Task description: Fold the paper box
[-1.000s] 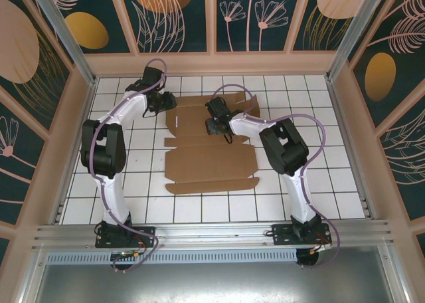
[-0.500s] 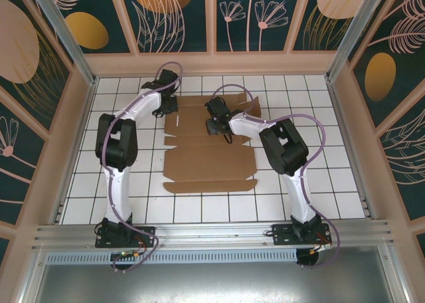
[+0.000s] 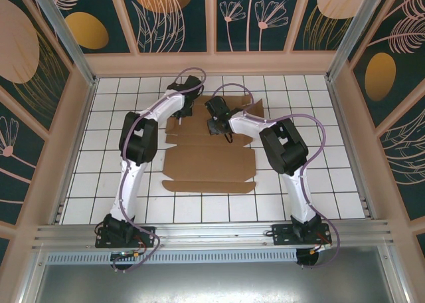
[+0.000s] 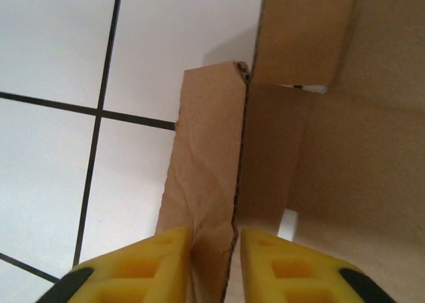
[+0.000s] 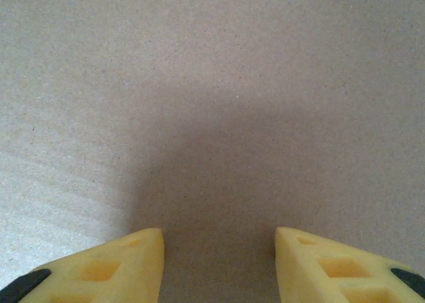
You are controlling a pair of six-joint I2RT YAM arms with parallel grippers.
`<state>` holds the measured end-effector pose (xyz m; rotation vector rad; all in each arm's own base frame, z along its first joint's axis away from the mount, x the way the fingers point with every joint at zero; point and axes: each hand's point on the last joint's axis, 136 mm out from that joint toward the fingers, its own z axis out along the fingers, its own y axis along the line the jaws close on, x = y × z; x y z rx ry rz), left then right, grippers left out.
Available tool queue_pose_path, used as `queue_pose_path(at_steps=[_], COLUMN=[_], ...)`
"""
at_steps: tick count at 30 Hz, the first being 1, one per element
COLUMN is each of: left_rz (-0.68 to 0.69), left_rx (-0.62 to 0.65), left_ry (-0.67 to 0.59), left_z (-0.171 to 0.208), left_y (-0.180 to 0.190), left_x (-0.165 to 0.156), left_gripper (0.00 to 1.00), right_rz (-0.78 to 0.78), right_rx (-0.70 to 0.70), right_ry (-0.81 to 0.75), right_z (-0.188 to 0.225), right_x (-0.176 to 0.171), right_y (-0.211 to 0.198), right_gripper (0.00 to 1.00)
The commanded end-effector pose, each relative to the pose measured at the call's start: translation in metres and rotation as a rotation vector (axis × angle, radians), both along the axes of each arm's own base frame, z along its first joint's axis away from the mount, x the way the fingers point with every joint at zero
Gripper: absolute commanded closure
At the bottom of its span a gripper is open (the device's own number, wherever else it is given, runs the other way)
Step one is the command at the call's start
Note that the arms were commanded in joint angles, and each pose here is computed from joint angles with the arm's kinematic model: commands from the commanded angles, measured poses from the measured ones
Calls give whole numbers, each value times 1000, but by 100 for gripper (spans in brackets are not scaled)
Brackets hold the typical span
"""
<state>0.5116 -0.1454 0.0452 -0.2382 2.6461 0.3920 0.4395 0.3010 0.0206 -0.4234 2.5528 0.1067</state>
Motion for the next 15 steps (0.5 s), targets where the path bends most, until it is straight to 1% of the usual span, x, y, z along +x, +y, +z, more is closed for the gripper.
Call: queue_pose_path(at_steps=[1,3,5,6,7,8,9,12,13,15], left_rz=[41,19,-39,-61,-68,-73,-94,-120,-118,-92], left_rx=[-192,-354,-523,-600,-665,-723,-799,-924,-934,-913], left_ry=[-117,-173,-215,-252,-270,-268,-283,-235,-225,-201], left_z=[65,87,100,108,107,101,106,86,80,61], left_y=[17,23,21,20,20,18,14,2,1,7], left_x=[1,-6,-21,-30,-43,-53,-65,-95,-103,-116], left_gripper=[57,39,31,23,16,12,11,11,10,10], right_rz=[27,32,34,36,37,37,35,38,39,41], right_rx=[-167,-159,-152,-150,-146,-144,-142,-131,-131,-128], right_ry=[288,290,290,290,291,292,293,301,306,309], right_z=[-75,-75,-76,-75,-76,-76,-76,-78,-79,-79], right_x=[-65,-67,-68,-69,-69,-70,-70,-73,-75,-76], right_y=[-39,-38,-38,-38,-38,-38,-38,-38,-38,-38], right_gripper=[53,53,53,53,53,53,53,53,53,53])
